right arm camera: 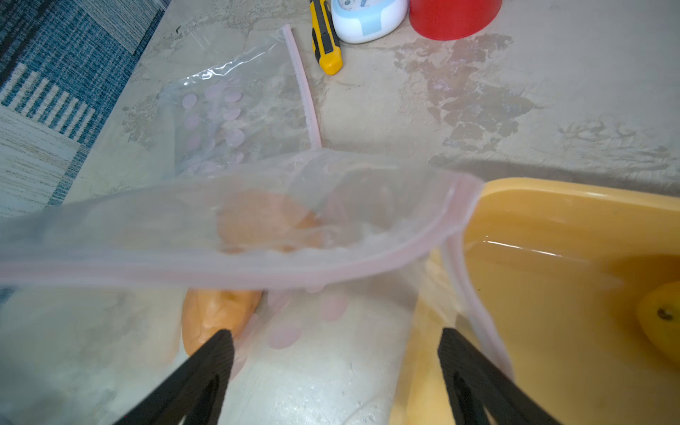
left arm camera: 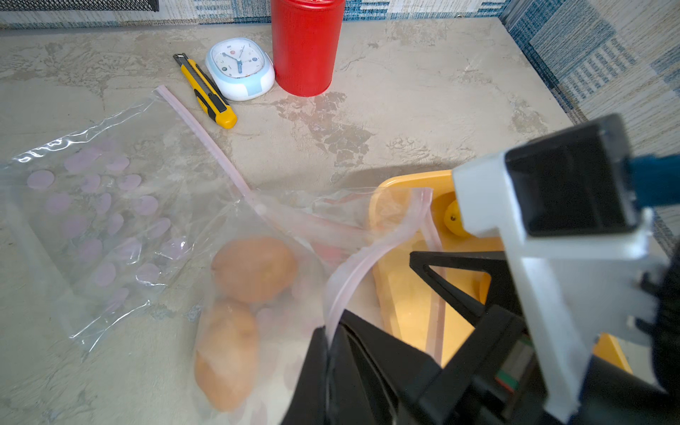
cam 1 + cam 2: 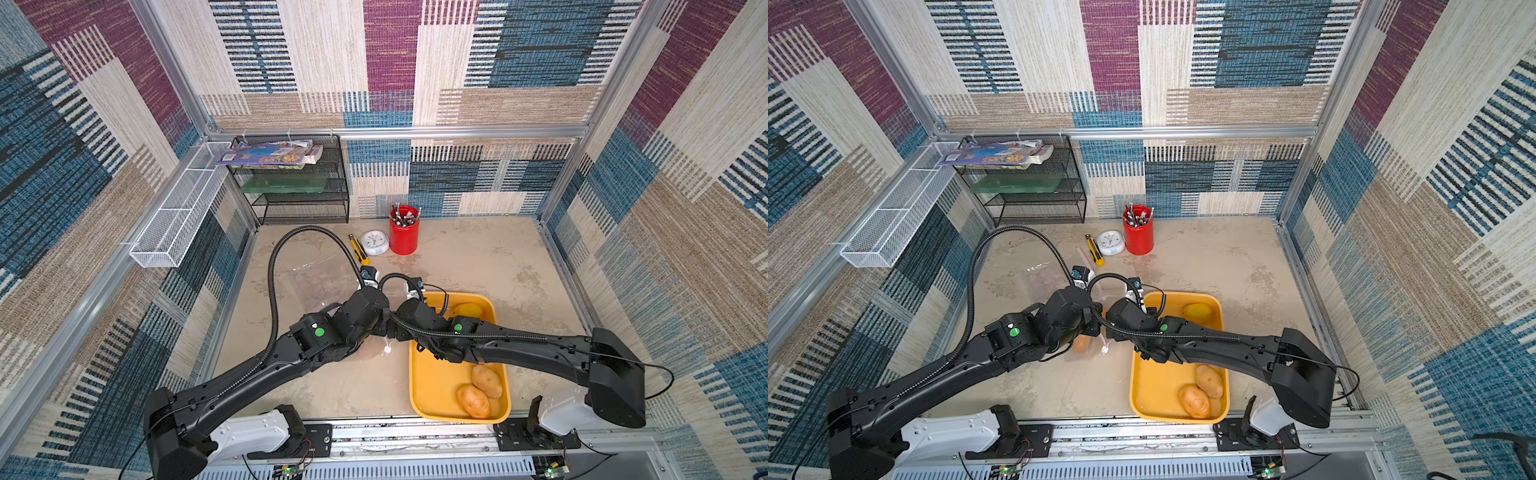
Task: Put the potatoes into a zipper bag and zip it
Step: Place the potato into the zipper food storage bag, then pick up the potato from the basket.
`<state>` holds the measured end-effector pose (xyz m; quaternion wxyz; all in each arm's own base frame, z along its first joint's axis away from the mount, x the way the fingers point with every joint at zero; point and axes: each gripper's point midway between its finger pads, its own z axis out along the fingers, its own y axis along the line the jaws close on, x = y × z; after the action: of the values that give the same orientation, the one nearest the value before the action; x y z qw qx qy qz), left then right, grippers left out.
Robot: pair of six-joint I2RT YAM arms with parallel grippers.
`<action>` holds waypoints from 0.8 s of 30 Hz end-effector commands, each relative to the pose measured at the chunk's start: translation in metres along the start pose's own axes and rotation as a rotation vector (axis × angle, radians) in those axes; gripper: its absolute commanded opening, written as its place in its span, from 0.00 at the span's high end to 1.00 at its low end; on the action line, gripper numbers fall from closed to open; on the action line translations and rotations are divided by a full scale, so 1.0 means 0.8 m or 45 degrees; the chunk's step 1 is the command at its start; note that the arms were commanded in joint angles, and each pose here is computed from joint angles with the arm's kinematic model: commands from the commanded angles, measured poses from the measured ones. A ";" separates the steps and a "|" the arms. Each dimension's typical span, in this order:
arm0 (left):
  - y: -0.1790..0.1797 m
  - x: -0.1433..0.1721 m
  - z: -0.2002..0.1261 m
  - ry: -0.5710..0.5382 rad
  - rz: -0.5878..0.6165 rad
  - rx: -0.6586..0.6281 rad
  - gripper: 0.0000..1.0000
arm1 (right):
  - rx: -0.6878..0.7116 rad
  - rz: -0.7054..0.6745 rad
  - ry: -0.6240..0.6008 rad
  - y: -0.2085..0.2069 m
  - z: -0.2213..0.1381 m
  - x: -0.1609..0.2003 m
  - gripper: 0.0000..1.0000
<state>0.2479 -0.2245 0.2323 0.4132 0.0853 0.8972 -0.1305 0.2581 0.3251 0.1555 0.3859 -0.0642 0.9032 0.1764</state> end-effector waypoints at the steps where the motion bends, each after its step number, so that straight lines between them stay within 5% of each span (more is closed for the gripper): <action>1: 0.002 -0.006 -0.002 -0.031 -0.016 -0.012 1.00 | -0.031 0.001 -0.070 0.004 -0.013 -0.016 0.10; 14: 0.001 -0.004 0.002 -0.022 -0.016 -0.012 1.00 | -0.170 0.098 -0.284 -0.031 -0.097 -0.056 0.02; 24: 0.002 -0.003 0.002 -0.020 -0.013 -0.016 1.00 | 0.113 0.303 -0.395 -0.169 -0.118 -0.047 0.04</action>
<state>0.2480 -0.2247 0.2301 0.4114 0.0861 0.8982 -0.1287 0.2524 0.1897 0.2208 0.4969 0.0567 0.8376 0.2198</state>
